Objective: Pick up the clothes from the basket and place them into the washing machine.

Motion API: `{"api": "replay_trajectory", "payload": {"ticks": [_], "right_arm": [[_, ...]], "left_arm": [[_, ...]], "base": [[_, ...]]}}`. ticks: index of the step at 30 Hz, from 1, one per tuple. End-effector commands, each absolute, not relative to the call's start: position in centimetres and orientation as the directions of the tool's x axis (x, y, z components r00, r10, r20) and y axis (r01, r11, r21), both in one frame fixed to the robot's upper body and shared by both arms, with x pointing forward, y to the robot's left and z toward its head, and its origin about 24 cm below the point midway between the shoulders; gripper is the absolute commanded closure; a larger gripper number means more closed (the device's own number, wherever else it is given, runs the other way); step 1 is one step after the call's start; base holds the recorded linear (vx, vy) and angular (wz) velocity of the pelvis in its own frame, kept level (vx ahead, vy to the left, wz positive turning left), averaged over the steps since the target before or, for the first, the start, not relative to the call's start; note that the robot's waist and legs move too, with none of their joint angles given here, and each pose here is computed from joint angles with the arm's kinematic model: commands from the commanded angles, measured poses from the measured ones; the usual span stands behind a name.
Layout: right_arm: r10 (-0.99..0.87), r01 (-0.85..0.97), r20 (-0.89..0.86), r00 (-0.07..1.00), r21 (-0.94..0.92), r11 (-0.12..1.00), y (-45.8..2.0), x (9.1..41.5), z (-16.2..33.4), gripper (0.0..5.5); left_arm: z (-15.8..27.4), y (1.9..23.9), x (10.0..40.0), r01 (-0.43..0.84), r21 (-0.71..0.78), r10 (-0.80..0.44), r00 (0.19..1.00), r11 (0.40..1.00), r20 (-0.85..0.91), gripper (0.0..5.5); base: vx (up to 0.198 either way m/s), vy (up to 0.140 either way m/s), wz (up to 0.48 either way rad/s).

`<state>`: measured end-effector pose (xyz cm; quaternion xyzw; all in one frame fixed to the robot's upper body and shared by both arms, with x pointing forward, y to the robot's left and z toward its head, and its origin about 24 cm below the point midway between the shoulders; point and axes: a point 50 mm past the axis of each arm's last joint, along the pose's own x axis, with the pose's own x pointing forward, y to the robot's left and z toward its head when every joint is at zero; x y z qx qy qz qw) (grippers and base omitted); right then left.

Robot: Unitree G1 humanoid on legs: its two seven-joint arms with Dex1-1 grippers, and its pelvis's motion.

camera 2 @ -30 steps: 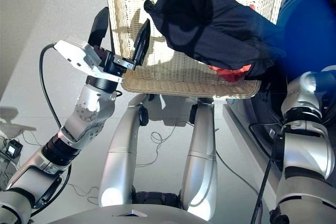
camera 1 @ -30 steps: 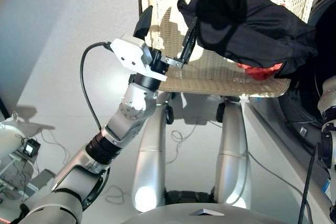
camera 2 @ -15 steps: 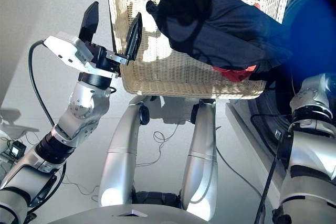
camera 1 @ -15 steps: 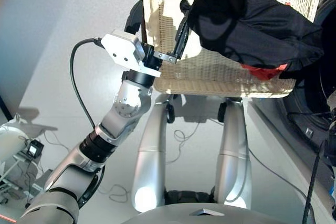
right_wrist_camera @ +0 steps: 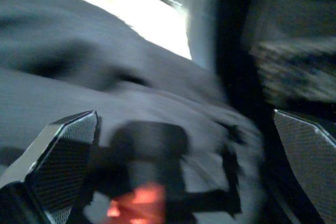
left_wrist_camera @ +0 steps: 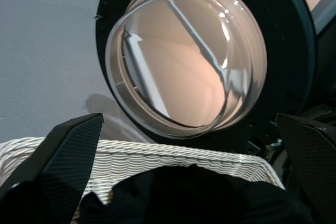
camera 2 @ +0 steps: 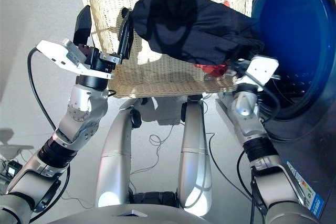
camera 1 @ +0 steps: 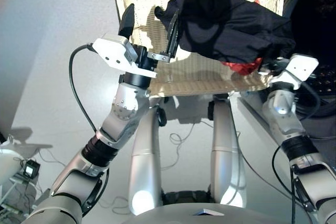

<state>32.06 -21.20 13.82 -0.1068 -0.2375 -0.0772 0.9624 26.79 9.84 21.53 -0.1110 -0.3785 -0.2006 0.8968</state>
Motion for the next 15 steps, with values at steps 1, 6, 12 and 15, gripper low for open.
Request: {"api": "replay_trajectory", "payload": {"ticks": [1, 6, 12, 15], "right_arm": [[0.111, 0.076, 0.535, 0.838, -0.315, 0.946, -19.0, 31.8, 16.3, 0.0], [0.264, 0.011, 0.472, 0.841, -0.504, 0.864, -17.2, 33.1, 16.9, 0.0], [0.268, 0.071, 0.413, 0.87, -0.645, 0.761, -16.9, 35.9, 18.1, 0.0], [0.237, 0.107, 0.385, 0.892, -0.689, 0.716, -17.0, 37.3, 18.4, 0.0]], "left_arm": [[23.7, 10.2, 24.5, 0.458, 0.035, -0.281, 0.483, 0.888, 0.829, 0.0], [23.7, 10.0, 24.3, 0.474, 0.038, -0.293, 0.478, 0.88, 0.828, 0.0], [23.7, 9.8, 24.3, 0.487, 0.02, -0.288, 0.482, 0.873, 0.828, 0.0], [23.7, 9.7, 24.4, 0.491, 0.017, -0.289, 0.484, 0.871, 0.826, 0.0]], "base": [[0.0, 0.0, 0.0], [0.0, 0.0, 0.0], [0.0, 0.0, 0.0], [0.0, 0.0, 0.0]]}}
